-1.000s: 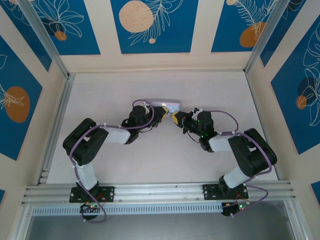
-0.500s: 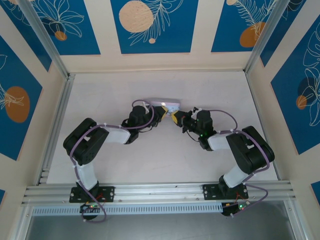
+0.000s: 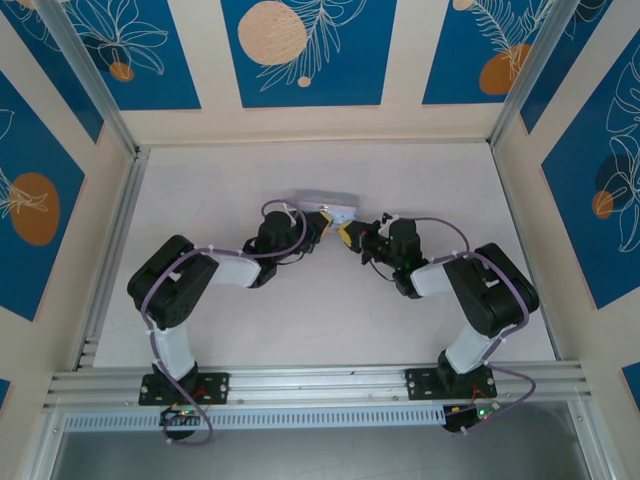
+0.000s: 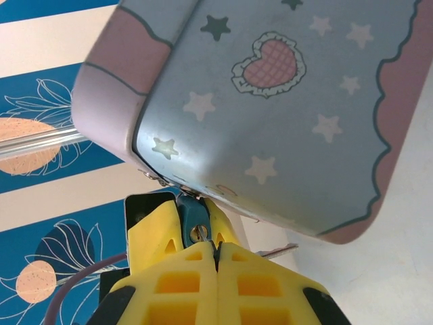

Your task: Unlock a padlock with a key

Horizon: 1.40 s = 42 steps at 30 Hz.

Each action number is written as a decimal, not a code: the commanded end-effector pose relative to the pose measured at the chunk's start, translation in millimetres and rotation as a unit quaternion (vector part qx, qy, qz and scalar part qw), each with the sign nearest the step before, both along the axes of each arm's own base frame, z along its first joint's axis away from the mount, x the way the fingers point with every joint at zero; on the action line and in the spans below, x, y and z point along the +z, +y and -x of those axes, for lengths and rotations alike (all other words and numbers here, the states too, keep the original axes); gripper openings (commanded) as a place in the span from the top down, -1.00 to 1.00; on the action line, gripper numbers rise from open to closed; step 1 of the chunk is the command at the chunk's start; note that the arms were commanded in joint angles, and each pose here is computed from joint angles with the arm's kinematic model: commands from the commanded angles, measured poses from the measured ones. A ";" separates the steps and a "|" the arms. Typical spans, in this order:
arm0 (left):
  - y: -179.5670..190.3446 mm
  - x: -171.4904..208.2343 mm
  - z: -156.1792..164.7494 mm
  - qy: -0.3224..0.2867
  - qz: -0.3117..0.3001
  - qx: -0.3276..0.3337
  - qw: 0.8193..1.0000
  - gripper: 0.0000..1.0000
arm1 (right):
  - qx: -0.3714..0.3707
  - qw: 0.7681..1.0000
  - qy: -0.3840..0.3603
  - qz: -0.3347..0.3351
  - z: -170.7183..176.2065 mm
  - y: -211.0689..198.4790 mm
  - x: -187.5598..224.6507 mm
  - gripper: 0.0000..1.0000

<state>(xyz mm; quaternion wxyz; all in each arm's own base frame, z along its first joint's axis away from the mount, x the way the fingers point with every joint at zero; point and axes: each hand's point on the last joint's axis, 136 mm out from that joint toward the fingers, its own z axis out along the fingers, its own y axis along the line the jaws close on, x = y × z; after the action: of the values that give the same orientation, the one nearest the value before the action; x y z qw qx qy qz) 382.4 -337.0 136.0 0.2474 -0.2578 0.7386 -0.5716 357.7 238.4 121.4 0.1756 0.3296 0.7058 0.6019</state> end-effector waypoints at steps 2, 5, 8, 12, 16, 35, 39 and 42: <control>-23.7 25.6 10.3 -0.026 0.034 -0.049 0.998 1.00 | 0.031 0.999 -0.027 0.009 -0.1 17.8 8.3 1.00; -24.5 25.4 10.9 -0.025 0.033 -0.050 0.998 1.00 | 0.036 0.998 -0.036 0.027 -1.6 18.6 10.5 1.00; -24.1 24.2 11.4 -0.024 0.031 -0.052 0.998 1.00 | 0.035 0.998 -0.037 0.048 -1.7 15.0 8.7 1.00; -23.7 23.8 13.1 -0.023 0.030 -0.053 0.998 1.00 | 0.025 0.998 -0.034 0.047 -5.4 6.2 7.3 1.00; -22.9 23.8 13.9 -0.024 0.030 -0.054 0.998 1.00 | 0.020 0.998 -0.033 0.047 -8.6 0.1 7.4 1.00; -26.8 33.6 16.2 -0.029 0.045 -0.058 0.997 1.00 | 0.028 0.999 -0.023 -0.024 -10.8 17.3 16.3 1.00; -26.9 40.5 17.8 -0.033 0.052 -0.060 0.996 1.00 | 0.027 0.999 -0.022 -0.010 -11.0 11.3 10.5 1.00; -26.1 46.9 18.7 -0.038 0.058 -0.060 0.996 1.00 | 0.024 1.000 -0.016 -0.001 -9.5 6.3 3.7 1.00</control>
<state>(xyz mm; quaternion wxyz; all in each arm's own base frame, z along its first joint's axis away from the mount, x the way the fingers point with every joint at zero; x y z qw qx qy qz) 386.7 -331.3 130.3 0.2496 -0.2755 0.7390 -0.5619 366.4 241.9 118.3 0.1638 0.3222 0.7099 0.6045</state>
